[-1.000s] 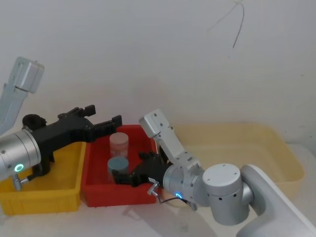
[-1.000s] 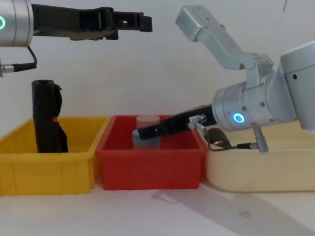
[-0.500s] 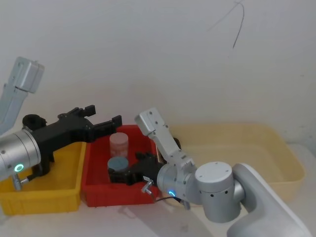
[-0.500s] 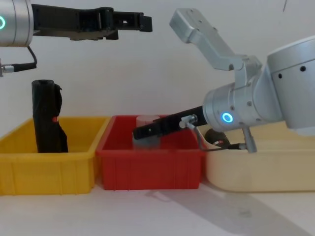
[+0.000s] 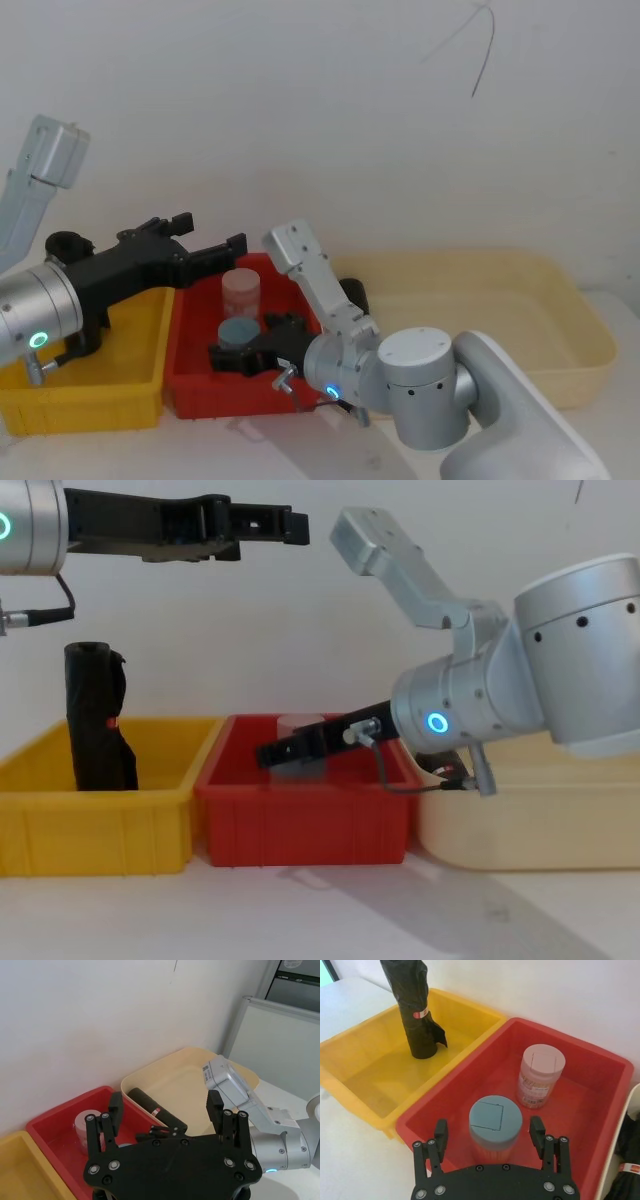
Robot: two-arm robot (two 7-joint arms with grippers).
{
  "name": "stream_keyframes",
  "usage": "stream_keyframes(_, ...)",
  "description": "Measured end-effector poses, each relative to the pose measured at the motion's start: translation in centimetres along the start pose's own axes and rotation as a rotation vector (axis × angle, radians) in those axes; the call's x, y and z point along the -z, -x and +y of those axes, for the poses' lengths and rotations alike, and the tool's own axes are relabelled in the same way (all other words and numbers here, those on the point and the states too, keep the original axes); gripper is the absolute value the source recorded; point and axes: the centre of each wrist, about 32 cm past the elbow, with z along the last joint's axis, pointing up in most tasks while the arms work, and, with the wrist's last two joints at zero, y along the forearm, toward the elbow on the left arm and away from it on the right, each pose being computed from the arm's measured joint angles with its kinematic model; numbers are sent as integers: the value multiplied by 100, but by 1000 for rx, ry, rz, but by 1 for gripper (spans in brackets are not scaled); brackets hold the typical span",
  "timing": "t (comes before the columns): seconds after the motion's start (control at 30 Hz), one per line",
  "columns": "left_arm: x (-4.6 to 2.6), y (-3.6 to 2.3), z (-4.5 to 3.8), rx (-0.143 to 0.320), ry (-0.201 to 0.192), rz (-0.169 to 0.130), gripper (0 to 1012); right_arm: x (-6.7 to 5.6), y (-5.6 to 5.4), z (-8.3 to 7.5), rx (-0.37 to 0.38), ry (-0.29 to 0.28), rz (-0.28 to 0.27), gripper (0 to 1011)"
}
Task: Pick up the garbage bag with the one hand and transfer it to the other hand.
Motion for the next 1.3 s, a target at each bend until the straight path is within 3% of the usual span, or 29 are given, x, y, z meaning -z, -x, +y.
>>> stream_keyframes(0.67,0,0,0,0,0,0,1001,2,39,181,29,4,27,993)
stream_keyframes(0.77,0,0,0,0,0,0,1001,11,29,215,39,2,31,962)
stream_keyframes(1.13,0,0,0,0,0,0,1001,29,2,274,64,-4,32,655)
stream_keyframes(1.3,0,0,0,0,0,0,1001,16,-3,250,58,-5,37,647)
